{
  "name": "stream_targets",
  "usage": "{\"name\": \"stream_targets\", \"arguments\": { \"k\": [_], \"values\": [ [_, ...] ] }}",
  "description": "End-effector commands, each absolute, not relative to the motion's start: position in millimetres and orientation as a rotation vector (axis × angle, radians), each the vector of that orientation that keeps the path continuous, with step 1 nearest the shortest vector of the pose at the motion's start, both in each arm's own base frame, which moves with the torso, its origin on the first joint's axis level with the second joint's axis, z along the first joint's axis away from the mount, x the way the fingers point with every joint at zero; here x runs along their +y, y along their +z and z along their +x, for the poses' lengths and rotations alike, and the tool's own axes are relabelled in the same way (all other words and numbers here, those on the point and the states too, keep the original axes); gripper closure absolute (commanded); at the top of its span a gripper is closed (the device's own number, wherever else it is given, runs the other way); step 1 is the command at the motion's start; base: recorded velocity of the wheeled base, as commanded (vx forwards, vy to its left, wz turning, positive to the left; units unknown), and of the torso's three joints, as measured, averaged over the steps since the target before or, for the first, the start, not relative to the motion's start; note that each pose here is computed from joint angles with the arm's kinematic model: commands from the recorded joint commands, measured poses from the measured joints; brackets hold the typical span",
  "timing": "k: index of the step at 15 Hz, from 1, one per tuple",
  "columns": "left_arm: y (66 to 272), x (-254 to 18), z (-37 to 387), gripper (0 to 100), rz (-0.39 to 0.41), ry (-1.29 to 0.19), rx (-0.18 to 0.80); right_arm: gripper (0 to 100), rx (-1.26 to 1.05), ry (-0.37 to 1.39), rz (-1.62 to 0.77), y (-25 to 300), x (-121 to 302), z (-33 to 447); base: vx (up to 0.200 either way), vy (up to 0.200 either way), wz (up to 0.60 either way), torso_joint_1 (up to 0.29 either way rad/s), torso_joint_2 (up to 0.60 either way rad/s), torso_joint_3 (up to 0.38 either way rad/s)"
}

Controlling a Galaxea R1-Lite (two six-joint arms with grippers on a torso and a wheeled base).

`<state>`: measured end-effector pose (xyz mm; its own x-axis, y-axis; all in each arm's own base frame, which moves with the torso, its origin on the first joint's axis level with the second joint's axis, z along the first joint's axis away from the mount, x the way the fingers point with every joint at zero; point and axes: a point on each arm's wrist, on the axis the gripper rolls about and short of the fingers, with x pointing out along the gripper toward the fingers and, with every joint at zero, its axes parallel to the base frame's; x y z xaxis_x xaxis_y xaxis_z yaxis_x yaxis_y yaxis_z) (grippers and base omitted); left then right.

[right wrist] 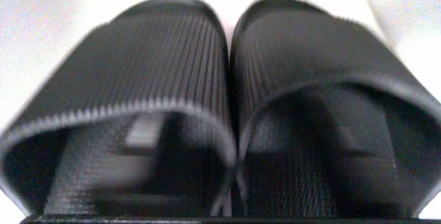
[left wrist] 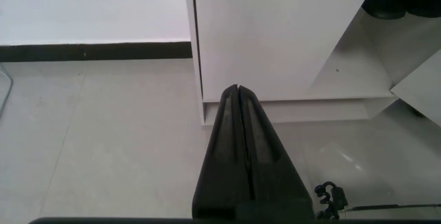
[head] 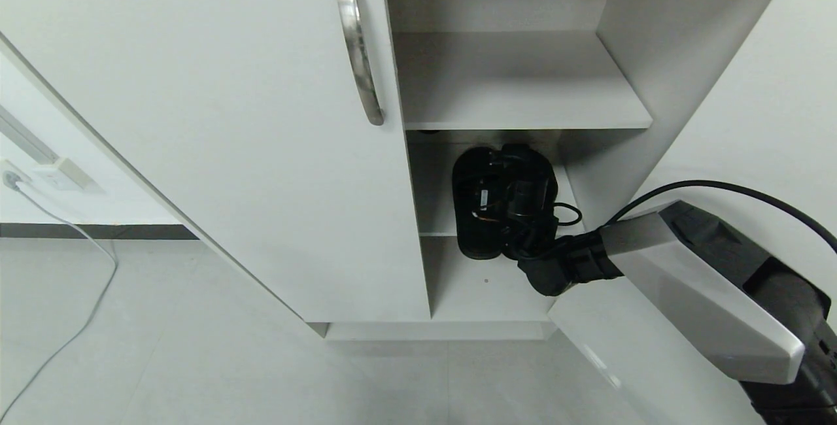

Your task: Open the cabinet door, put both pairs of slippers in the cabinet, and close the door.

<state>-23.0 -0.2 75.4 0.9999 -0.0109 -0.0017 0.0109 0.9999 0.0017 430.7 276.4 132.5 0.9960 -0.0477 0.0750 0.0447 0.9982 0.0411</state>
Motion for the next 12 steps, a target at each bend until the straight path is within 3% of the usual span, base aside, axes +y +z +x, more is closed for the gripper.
{"name": "stream_targets", "arguments": {
  "k": [1, 9, 12],
  "values": [
    [75, 0, -23, 100, 0.002, -0.011, 0.003, 0, -0.066, -0.043, 0.032, 136, 275, 423, 0.000, 0.000, 0.00, 0.000, 0.00, 0.000],
    [75, 0, -23, 100, 0.005, -0.012, 0.003, 0, -0.091, 0.056, 0.052, 157, 267, 332, 0.000, 0.000, 0.00, 0.000, 0.00, 0.000],
    [75, 0, -23, 100, 0.006, -0.012, 0.003, 0, -0.067, 0.084, 0.038, 146, 260, 288, 0.000, 0.000, 0.00, 0.000, 0.00, 0.000]
  ]
}}
